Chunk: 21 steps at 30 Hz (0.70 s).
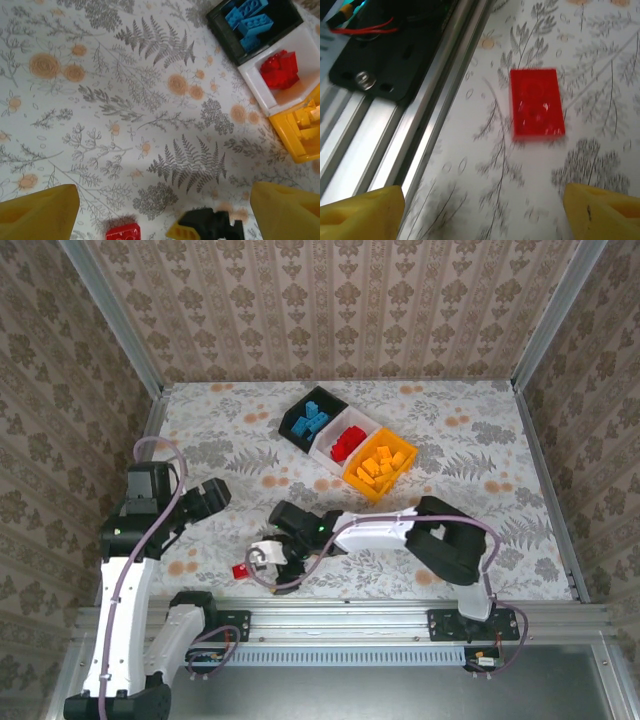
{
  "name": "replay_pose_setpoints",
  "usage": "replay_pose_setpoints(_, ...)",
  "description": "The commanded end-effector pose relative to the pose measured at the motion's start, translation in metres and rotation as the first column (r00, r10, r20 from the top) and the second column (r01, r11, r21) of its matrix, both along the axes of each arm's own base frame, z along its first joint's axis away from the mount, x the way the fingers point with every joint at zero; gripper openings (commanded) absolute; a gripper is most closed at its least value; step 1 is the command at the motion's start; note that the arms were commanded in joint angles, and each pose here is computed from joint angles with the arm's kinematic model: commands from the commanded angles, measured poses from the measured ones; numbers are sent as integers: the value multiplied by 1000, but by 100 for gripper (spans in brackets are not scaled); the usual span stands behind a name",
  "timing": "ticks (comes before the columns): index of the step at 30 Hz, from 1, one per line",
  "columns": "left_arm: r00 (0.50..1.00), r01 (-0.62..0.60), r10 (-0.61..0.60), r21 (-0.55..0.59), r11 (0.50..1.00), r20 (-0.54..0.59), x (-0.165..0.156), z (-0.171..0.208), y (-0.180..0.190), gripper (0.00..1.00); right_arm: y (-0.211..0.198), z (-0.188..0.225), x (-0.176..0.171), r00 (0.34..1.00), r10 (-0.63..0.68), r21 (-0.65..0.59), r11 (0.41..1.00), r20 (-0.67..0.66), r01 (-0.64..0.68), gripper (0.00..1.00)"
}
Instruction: Sort the legos into containers by color
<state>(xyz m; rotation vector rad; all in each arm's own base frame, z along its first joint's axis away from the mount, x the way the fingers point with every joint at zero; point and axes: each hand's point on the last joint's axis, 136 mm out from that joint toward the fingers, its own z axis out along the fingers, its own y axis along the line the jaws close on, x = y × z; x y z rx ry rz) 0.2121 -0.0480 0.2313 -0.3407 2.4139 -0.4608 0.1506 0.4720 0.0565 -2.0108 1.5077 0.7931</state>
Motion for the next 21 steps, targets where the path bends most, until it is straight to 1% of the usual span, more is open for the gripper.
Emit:
replay_pose_setpoints(1,1000,29,-29,1,1000,-13,-9,-4,-1,91,24,-3,-1,998,48,30,998,30,-49,84)
replay_pose_setpoints(5,999,31,-31,16,999,-29,-12,-8,2,91,41,-11,-2,999,50,16,999,14,-50,81)
replay_pose_setpoints(12,999,25,-25,13,1000,-31,-14,-9,4,91,60,-23,8,1000,9,-23,1000,18,-8,69)
replay_pose_setpoints(13,999,27,-26,12,1000,-32,-15,-10,4,91,60,-25,9,1000,4,-29,1000,18,-4,68)
replay_pose_setpoints(17,999,25,-24,8,1000,-30,-15,-10,4,92,62,-27,12,999,-5,-26,1000,32,6,69)
replay_pose_setpoints(19,999,24,-24,5,1000,-33,-14,-11,4,92,64,-29,15,999,-20,-24,1000,41,21,75)
replay_pose_setpoints(21,999,24,-24,1,1000,-33,-14,-12,4,92,67,-28,16,999,-20,-12,1000,45,20,78)
